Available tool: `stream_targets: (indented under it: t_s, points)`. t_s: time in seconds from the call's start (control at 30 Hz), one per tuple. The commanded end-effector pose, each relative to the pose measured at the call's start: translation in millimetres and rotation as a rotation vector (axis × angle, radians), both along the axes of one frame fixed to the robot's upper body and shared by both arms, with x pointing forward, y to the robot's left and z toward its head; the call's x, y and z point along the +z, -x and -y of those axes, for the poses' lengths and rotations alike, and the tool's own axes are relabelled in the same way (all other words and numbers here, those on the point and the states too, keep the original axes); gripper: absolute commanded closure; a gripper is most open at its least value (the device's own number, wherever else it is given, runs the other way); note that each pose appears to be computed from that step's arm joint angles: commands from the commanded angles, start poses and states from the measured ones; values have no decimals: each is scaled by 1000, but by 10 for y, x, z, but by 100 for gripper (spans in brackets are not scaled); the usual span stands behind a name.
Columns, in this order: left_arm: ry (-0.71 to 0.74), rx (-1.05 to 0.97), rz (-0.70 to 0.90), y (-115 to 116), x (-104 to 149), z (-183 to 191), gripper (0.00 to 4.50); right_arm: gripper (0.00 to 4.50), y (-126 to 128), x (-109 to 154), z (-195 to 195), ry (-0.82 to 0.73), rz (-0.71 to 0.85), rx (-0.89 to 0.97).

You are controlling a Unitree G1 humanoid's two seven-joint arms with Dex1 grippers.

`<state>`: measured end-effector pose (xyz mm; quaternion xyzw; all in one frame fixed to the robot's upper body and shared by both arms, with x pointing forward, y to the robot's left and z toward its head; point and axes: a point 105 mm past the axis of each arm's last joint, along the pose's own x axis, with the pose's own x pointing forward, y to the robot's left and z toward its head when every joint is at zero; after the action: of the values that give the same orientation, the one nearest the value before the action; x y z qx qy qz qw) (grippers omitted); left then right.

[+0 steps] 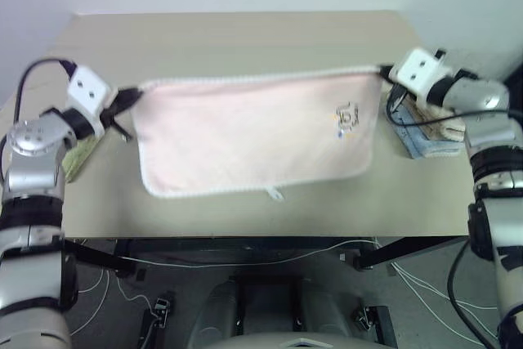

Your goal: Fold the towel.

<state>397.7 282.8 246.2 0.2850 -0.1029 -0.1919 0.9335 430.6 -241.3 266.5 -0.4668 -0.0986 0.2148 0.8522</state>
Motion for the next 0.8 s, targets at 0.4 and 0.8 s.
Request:
stream_targets:
  t_s: [0.4,0.8]
  points:
    - [2,-81,74,203,487,-246,450,446,409,597,193,-126,38,153]
    - [-7,-364,-525,1293,-595,-125,450,446,1412,-780,218,-114,-633,293]
